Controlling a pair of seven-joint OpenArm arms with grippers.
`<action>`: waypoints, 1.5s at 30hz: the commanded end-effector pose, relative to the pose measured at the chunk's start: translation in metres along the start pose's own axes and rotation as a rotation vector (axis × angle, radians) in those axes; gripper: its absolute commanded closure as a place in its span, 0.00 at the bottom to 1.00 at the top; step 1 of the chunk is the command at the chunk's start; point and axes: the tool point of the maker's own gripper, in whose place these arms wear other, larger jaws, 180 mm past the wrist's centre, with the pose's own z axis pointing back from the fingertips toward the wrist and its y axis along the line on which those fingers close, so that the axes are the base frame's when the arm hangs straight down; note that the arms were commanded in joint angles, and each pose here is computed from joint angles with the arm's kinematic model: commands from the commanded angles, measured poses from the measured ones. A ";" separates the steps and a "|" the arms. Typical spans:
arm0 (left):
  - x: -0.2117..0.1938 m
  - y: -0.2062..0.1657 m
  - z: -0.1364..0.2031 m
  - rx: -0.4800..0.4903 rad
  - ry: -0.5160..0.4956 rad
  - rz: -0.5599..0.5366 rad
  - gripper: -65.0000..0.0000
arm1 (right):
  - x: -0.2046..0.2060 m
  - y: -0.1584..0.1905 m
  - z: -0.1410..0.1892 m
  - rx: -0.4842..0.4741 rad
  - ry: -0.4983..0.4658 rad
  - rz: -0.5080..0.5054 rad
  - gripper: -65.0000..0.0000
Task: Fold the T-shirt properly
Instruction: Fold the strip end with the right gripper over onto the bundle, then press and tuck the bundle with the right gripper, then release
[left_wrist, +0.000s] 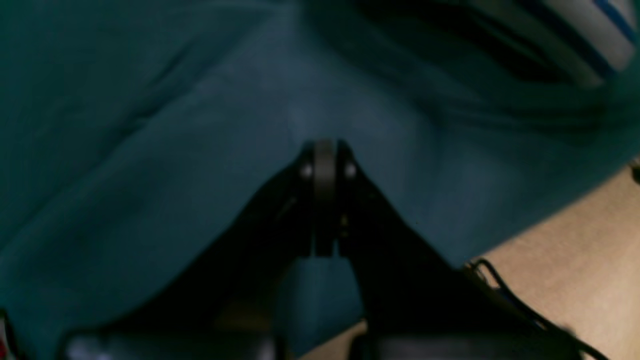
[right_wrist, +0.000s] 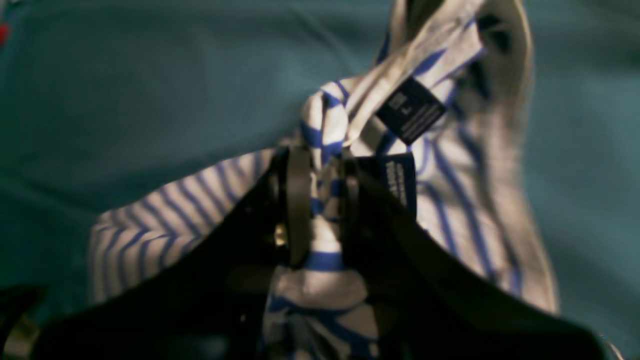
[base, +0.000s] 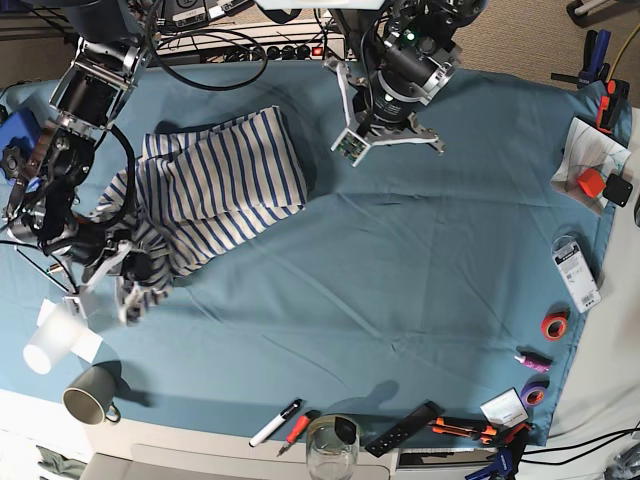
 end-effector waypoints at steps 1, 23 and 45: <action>0.007 0.004 0.003 0.024 -0.028 0.003 1.00 | 0.021 0.007 0.008 0.039 -0.077 0.026 1.00; 0.006 0.010 0.003 0.057 -0.020 -0.001 1.00 | 0.023 0.084 0.077 0.403 -0.237 0.247 1.00; -0.054 0.117 0.025 0.470 0.171 0.207 1.00 | -0.066 0.161 0.032 0.673 0.075 0.260 1.00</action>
